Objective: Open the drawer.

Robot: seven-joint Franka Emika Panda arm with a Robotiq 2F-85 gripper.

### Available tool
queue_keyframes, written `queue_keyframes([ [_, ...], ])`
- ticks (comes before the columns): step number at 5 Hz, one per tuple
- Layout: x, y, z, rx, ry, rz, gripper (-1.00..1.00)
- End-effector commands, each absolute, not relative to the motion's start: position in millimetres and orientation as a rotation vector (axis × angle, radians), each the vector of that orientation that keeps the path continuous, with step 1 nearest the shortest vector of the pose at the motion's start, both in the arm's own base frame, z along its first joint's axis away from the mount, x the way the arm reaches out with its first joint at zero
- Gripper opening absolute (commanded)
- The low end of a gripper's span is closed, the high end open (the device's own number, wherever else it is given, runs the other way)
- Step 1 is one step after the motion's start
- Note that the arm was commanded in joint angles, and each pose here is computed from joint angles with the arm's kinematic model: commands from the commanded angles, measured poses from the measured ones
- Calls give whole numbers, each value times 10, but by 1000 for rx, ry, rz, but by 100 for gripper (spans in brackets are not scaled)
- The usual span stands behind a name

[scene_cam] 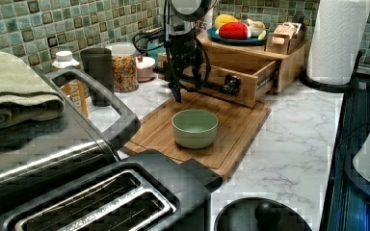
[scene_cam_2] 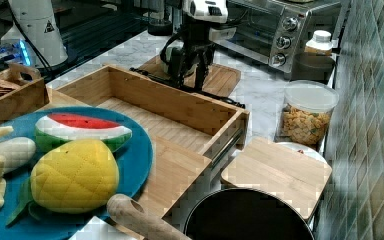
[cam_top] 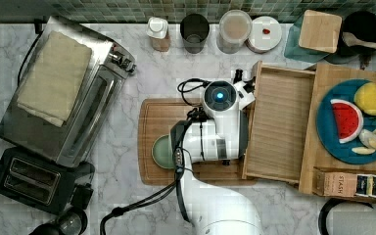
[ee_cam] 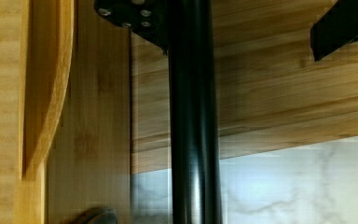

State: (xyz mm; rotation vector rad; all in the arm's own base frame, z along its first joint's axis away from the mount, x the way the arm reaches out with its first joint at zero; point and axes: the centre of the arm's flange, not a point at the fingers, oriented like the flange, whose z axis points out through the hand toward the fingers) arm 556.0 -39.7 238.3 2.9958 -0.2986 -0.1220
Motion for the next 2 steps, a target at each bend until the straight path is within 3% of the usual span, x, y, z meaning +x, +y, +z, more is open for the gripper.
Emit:
queue_keyframes([
  [1, 5860, 672, 2931, 3091, -387, 35, 100],
  [2, 5858, 749, 3014, 3093, -392, 31, 100],
])
